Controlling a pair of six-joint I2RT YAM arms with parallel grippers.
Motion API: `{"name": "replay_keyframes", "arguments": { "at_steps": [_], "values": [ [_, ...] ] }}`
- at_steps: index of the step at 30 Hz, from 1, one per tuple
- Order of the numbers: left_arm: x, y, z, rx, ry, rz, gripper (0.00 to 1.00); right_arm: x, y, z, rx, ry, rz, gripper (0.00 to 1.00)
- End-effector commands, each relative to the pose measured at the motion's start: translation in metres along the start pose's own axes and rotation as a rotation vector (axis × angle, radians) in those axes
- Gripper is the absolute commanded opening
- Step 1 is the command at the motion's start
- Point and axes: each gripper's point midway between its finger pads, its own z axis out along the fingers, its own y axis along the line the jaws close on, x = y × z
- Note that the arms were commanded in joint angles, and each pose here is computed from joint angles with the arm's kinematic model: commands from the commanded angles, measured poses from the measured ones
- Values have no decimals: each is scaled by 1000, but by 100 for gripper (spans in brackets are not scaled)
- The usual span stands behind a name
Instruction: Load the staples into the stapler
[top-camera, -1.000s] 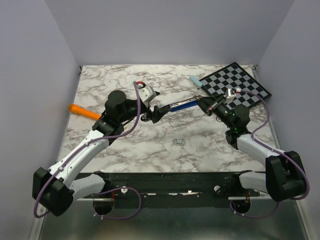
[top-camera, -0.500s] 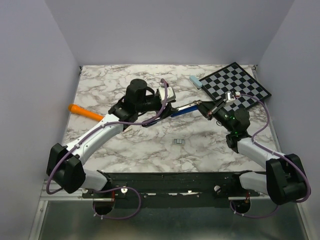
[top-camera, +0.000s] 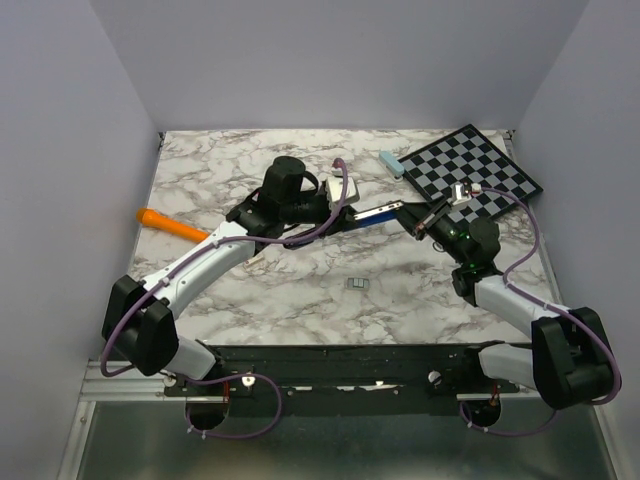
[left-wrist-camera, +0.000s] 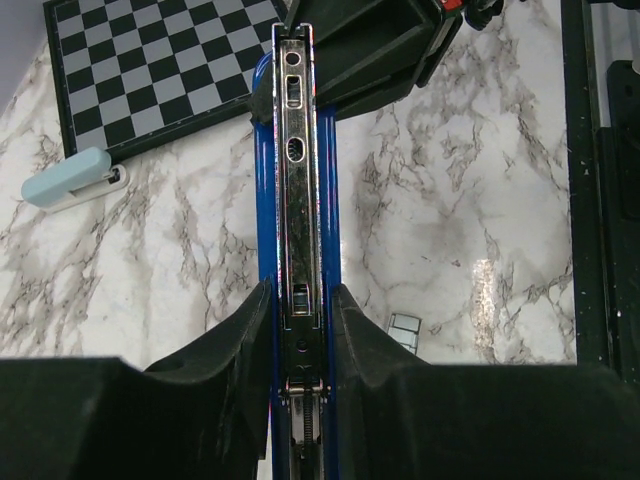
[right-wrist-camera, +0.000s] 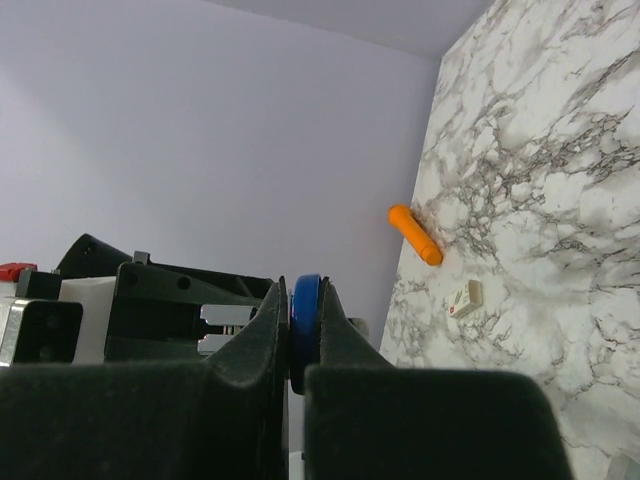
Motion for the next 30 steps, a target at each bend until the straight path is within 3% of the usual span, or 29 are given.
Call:
{"name": "replay_keyframes", "arguments": {
  "at_steps": [1,5,8,9,12,18,24,30],
  "values": [
    [-1,-8,4,64,0,27,3,-1,26,-2,-98,4,-21,1],
    [6,-5,4,68,6,24,0,5,14,-5,-66,26,-29,6],
    [15,4,1,64,21,9,0,8,3,-13,-34,13,-38,27],
    [18,7,-1,60,26,4,0,6,-1,-16,-22,3,-43,39],
    [29,18,-6,49,51,11,0,-1,-15,-29,18,-29,-56,56],
    [68,27,1,95,166,44,0,-17,-43,-51,180,-88,-193,77],
    [105,34,18,173,277,43,0,-37,-58,-80,425,-135,-465,86],
    [141,27,41,250,394,28,0,-36,-74,-107,554,-128,-562,86]
  ]
}}
